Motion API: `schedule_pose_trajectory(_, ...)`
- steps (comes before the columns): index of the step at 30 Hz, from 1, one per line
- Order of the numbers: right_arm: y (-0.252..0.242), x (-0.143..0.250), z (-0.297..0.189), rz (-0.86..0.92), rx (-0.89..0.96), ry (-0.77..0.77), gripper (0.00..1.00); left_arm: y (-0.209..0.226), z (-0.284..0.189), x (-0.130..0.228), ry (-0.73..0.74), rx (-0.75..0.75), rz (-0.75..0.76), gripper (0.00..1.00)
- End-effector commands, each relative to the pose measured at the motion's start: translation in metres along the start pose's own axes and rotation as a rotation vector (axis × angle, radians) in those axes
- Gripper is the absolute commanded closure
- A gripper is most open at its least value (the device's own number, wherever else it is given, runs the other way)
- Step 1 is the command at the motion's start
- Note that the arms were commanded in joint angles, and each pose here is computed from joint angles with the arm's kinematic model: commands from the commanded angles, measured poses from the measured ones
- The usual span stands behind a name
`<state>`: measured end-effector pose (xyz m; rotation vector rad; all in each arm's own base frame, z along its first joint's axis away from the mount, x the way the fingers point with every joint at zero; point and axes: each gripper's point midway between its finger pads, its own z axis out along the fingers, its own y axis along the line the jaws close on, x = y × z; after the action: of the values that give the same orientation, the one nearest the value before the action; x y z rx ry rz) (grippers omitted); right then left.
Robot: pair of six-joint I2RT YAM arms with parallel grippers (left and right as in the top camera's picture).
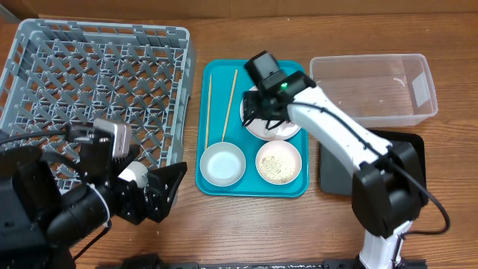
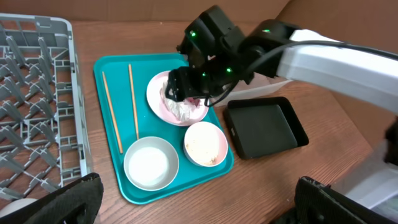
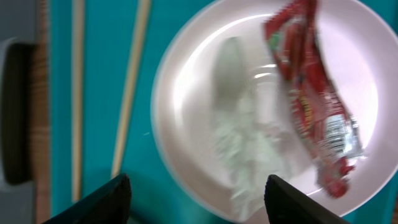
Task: Sort waste into correct bins and load items into the dishwasher
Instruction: 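Grasp the red wrapper and tissue from the plate with the right gripper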
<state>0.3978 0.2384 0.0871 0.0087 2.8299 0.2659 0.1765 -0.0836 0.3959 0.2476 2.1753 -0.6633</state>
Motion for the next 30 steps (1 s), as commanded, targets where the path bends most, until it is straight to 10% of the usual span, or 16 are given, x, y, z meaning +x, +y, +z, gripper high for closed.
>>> schedule_pose_trajectory(1, -0.004, 0.008, 0.029, 0.001, -0.047, 0.097, 0.34, -0.007, -0.004, -0.003, -0.011, 0.021, 0.033, 0.0)
schedule_pose_trajectory(4, -0.009, 0.017, 0.048, 0.002, -0.026, 0.14, 0.38, -0.007, -0.003, -0.003, -0.01, 0.021, 0.032, 0.0)
schedule_pose_trajectory(12, -0.006, 0.033, 0.059, 0.006, -0.024, 0.195, 0.94, -0.006, -0.003, -0.003, -0.009, 0.02, 0.031, 0.0)
schedule_pose_trajectory(22, 0.004, -0.016, -0.047, 0.019, -0.135, -0.033, 0.96, -0.006, -0.003, -0.003, -0.009, 0.02, 0.031, 0.0)
schedule_pose_trajectory(30, -0.102, -0.059, -0.124, 0.214, 0.001, -0.225, 0.96, -0.006, -0.003, -0.003, -0.009, 0.02, 0.031, 0.0)
